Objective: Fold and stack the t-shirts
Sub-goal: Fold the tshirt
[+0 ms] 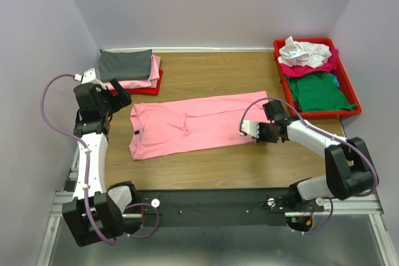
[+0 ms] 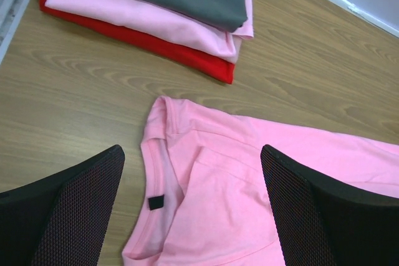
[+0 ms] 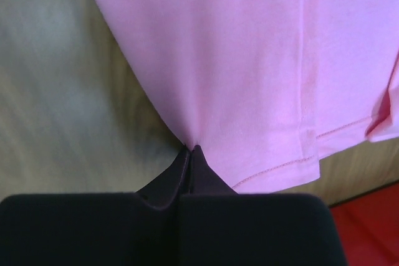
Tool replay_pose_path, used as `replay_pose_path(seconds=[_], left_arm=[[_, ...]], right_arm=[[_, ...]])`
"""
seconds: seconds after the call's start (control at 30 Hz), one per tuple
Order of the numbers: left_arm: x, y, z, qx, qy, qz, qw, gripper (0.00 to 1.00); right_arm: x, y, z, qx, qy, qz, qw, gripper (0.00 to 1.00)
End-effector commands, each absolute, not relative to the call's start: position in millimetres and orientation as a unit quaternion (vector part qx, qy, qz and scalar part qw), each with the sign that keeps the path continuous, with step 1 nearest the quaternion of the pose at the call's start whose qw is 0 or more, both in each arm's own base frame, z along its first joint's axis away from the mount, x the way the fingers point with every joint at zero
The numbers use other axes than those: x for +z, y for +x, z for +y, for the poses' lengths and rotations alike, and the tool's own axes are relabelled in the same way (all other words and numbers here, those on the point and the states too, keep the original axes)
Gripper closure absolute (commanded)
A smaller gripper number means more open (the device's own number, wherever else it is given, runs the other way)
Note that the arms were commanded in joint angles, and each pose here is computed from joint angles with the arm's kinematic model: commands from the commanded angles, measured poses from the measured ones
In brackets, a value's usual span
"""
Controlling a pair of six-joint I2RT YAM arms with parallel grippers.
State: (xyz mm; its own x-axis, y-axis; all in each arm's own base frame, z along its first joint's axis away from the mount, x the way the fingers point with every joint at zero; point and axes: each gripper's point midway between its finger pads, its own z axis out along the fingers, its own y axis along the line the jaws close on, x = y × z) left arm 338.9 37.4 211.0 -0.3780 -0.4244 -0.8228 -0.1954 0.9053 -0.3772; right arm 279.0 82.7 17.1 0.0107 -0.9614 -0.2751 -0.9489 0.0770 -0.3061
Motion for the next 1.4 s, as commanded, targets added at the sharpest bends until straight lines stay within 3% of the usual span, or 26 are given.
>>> replay_pose_path(seconds=[0.0, 0.2, 0.47, 0.5, 0.53, 0.63, 0.77, 0.87, 0.97, 1.07, 1.2, 1.33, 1.37], left_arm=[[224.1, 337.4, 13.8, -0.144, -0.137, 0.816, 0.543, 0.02], [232.4, 337.1, -10.1, -0.177, -0.092, 0.812, 0.548, 0.02], [234.4, 339.2, -24.9, -0.198, -0.073, 0.813, 0.542, 0.02], [230.6, 338.8, -27.6, -0.203, -0.073, 0.815, 0.538, 0.02], [228.8, 337.7, -34.2, -0.213, -0.072, 0.816, 0.533, 0.02], [215.8, 333.9, -54.7, -0.233, -0.066, 0.823, 0.514, 0.02], [188.4, 312.7, -109.2, -0.265, -0.06, 0.847, 0.456, 0.03], [171.2, 297.8, -116.9, -0.258, -0.071, 0.858, 0.438, 0.05], [185.1, 292.9, -100.7, -0.228, -0.09, 0.845, 0.474, 0.06], [239.5, 282.5, -88.5, -0.22, -0.077, 0.799, 0.554, 0.06], [279.4, 268.1, -82.6, -0.217, -0.052, 0.758, 0.613, 0.02], [280.6, 260.1, -85.5, -0.232, -0.048, 0.752, 0.615, 0.02], [279.8, 257.8, -88.3, -0.24, -0.045, 0.752, 0.612, 0.02]], right_arm=[[6.6, 208.8, 31.8, -0.031, -0.68, 0.729, 0.075, 0.99], [18.3, 155.0, -16.1, -0.064, -0.673, 0.736, -0.013, 1.0], [30.8, 147.4, -33.5, -0.065, -0.642, 0.764, -0.001, 0.98], [31.8, 149.0, -32.5, -0.064, -0.638, 0.767, 0.001, 0.92], [31.9, 150.4, -27.6, -0.053, -0.628, 0.776, 0.007, 0.63], [51.4, 172.1, -9.7, -0.035, -0.61, 0.79, 0.056, 0.31], [94.6, 217.8, 37.5, 0.028, -0.566, 0.806, 0.171, 0.19], [128.7, 249.8, 85.9, 0.119, -0.533, 0.798, 0.254, 0.17], [131.2, 269.8, 142.6, 0.245, -0.499, 0.791, 0.254, 0.17], [122.8, 311.9, 219.0, 0.31, -0.498, 0.778, 0.223, 0.22], [117.8, 344.6, 278.7, 0.361, -0.46, 0.784, 0.211, 0.28], [120.0, 385.9, 336.3, 0.388, -0.442, 0.776, 0.229, 0.28], [96.8, 391.2, 343.8, 0.388, -0.419, 0.795, 0.204, 0.28]])
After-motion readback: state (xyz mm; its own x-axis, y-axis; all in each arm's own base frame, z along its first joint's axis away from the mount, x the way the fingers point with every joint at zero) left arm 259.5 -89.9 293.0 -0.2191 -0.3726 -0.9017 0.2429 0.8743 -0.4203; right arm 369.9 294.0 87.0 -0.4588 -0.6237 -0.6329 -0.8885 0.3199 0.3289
